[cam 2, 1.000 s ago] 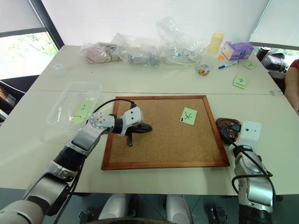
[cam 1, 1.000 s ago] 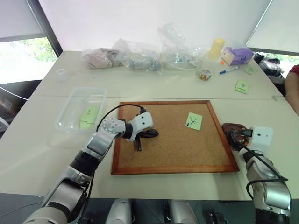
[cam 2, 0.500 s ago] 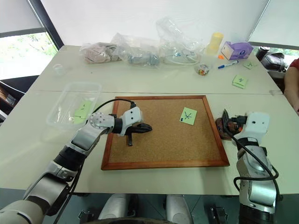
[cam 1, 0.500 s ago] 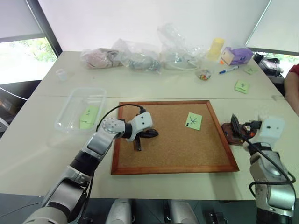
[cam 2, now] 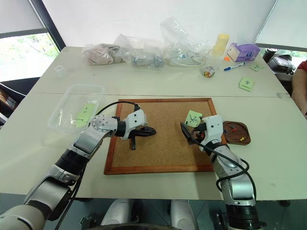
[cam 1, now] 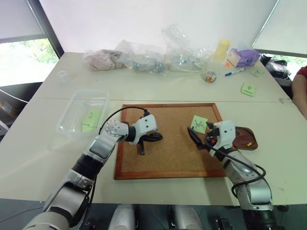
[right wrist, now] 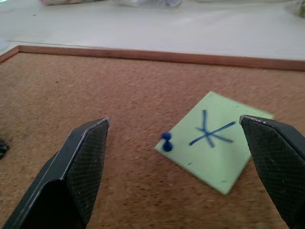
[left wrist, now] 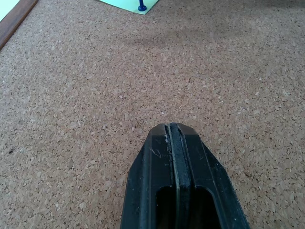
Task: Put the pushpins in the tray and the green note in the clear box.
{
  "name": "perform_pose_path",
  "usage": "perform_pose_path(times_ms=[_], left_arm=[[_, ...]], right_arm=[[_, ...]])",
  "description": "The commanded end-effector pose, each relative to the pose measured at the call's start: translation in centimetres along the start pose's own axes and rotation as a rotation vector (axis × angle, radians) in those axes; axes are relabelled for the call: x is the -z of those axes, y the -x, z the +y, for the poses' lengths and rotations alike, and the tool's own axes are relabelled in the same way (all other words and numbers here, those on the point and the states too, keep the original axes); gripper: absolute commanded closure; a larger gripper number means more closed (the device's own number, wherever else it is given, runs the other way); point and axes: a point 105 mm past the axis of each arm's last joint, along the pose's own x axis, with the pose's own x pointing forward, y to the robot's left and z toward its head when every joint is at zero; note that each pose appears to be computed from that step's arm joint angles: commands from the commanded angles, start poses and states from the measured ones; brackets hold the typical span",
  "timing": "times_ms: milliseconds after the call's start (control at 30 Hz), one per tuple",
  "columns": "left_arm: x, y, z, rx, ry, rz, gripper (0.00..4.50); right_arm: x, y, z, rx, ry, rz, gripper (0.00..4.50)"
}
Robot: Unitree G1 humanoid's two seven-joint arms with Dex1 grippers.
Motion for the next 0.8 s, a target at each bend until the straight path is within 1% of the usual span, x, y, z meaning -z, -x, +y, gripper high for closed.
perform_pose_path(times_ms=[33, 267, 367, 400, 433, 500, 600, 633, 800], left_arm=[[1.24, -0.09, -0.30, 0.004, 0.014, 0.050, 4.50], [1.16, -0.27, -0.34, 0.008, 0.013, 0.046, 4.50], [1.15, -0.31, -0.38, 0.008, 0.014, 0.045, 4.50], [1.15, -0.33, -0.40, 0.008, 0.014, 0.045, 4.50], [1.16, -0.34, -0.42, 0.008, 0.014, 0.044, 4.50], [1.17, -0.33, -0.44, 0.008, 0.015, 0.044, 4.50], [1.17, -0.31, -0.44, 0.007, 0.015, 0.044, 4.50], [1.17, -0.29, -0.44, 0.006, 0.015, 0.044, 4.50], [1.16, -0.20, -0.39, 0.003, 0.012, 0.045, 4.50]], right_arm=[[-1.13, -0.44, 0.17, -0.018, 0.020, -0.042, 0.02], [-0.81, -1.16, 0.04, -0.026, 0.022, -0.024, 0.02], [-0.79, -1.35, 0.16, -0.032, 0.022, -0.022, 0.80], [-0.75, -1.37, 0.20, -0.033, 0.022, -0.020, 1.40], [-0.69, -1.38, 0.23, -0.033, 0.024, -0.017, 1.80], [-0.60, -1.39, 0.29, -0.034, 0.025, -0.013, 2.80], [-0.49, -1.40, 0.37, -0.036, 0.026, -0.007, 4.40], [-0.49, -1.38, 0.43, -0.038, 0.025, -0.006, 4.48], [-0.56, -1.18, 0.35, -0.030, 0.027, -0.005, 4.48]])
